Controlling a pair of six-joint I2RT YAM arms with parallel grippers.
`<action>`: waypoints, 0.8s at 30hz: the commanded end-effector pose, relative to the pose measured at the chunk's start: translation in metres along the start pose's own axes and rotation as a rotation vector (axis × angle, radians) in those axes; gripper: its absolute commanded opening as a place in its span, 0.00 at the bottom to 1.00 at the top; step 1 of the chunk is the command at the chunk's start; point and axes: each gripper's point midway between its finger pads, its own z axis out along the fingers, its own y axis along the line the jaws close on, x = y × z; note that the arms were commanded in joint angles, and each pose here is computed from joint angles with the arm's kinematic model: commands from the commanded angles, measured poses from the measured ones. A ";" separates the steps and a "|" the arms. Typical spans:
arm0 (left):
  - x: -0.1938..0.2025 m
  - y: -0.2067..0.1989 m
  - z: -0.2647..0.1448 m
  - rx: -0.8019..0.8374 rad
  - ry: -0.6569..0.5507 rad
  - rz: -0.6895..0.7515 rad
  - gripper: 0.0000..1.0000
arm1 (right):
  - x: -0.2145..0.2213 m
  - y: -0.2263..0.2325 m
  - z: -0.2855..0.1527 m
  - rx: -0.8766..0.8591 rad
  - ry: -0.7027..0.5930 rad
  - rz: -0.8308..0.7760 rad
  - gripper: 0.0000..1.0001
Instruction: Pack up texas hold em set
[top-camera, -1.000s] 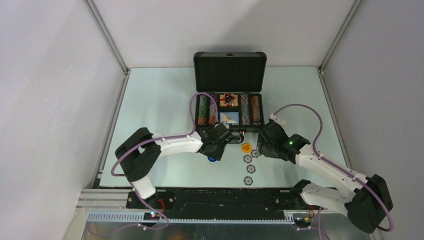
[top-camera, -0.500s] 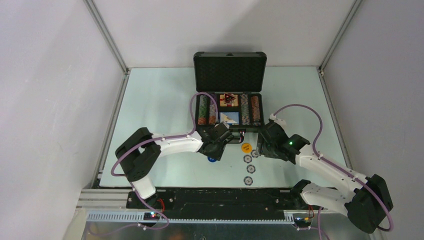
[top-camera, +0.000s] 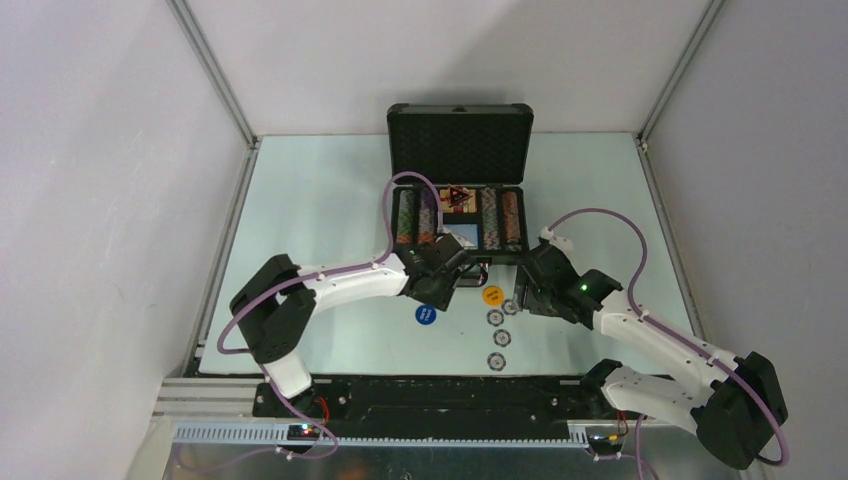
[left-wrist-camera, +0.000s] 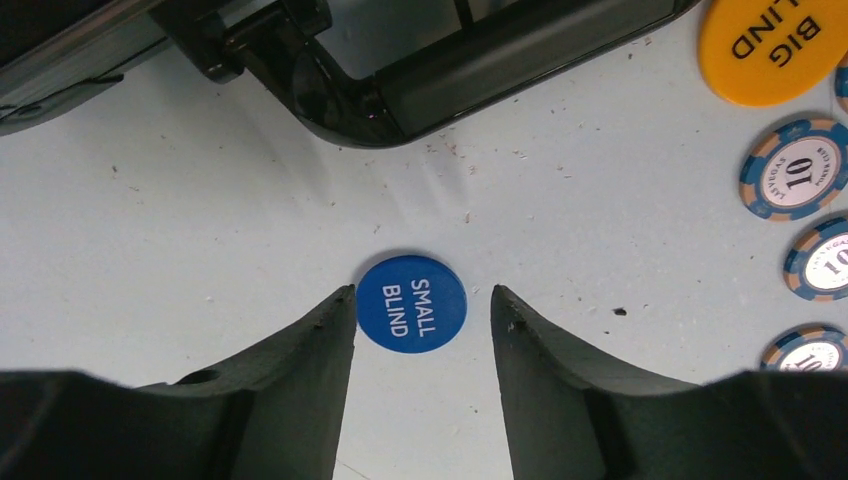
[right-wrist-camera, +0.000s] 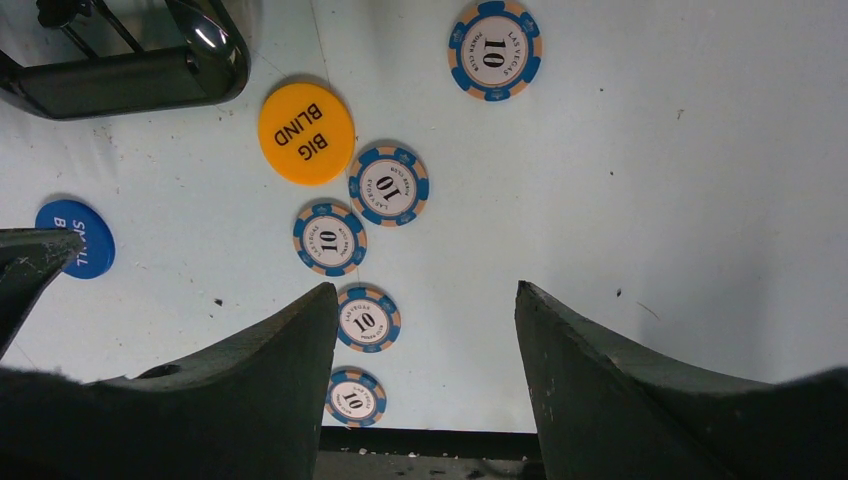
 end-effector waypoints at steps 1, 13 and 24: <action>-0.013 0.009 -0.022 -0.023 -0.057 0.016 0.57 | -0.002 0.001 -0.001 -0.013 -0.015 0.005 0.70; -0.048 0.111 -0.122 -0.046 -0.343 -0.237 0.67 | 0.004 0.064 0.011 -0.118 0.058 -0.082 0.69; -0.030 0.184 -0.175 -0.171 -0.491 -0.317 0.73 | 0.023 0.212 0.026 -0.211 0.283 -0.397 0.79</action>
